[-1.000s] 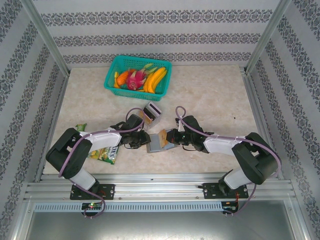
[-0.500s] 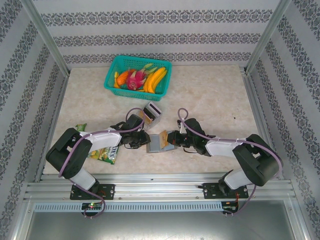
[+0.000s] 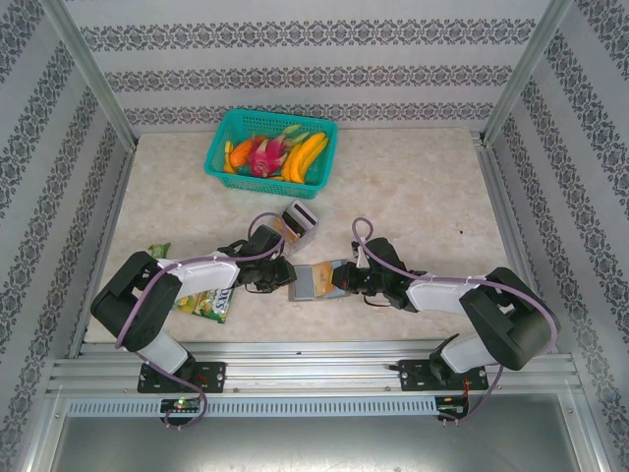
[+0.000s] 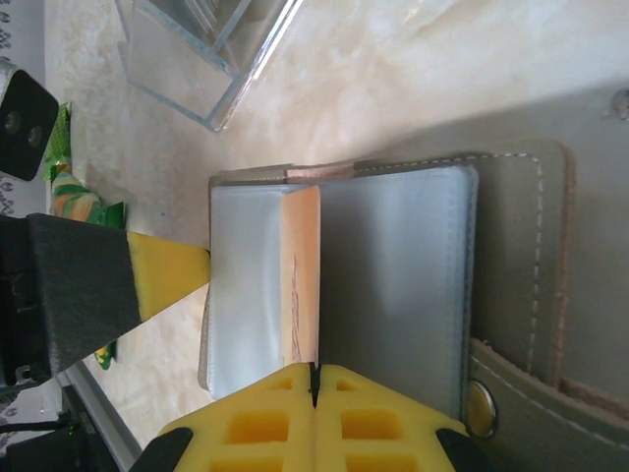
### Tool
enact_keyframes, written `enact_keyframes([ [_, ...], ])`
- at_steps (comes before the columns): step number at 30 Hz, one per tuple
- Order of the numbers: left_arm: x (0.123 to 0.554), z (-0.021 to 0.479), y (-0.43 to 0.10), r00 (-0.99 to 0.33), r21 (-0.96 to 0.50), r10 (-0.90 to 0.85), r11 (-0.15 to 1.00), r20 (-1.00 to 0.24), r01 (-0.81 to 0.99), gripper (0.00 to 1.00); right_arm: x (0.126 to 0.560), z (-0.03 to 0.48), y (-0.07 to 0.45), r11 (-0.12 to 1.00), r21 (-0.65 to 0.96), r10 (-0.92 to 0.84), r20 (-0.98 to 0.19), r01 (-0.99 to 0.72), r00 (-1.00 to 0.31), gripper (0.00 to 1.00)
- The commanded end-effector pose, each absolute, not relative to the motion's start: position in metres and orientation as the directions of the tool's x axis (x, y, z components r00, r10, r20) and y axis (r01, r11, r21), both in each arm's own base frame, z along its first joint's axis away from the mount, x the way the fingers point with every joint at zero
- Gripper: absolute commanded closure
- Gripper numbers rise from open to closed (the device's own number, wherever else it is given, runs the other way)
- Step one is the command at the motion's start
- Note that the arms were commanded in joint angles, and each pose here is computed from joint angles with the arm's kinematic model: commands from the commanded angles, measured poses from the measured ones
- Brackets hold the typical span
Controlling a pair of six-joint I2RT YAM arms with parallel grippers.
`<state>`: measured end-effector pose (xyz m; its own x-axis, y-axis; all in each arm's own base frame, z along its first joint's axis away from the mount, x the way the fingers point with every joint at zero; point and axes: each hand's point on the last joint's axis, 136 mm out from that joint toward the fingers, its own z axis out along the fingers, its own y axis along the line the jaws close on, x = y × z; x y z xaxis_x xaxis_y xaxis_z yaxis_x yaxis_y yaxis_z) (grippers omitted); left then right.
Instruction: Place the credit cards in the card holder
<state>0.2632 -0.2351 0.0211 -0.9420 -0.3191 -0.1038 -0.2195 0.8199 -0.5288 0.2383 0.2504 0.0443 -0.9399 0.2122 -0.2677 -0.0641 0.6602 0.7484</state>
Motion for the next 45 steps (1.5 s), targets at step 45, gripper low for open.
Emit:
enact_keyframes([
  [45,0.258,0.018,-0.239,-0.949,-0.515,-0.299,0.832,-0.097,-0.209,0.77,0.228,0.042,0.244,0.754,0.657,0.219,-0.261,-0.007,-0.940,1.00],
])
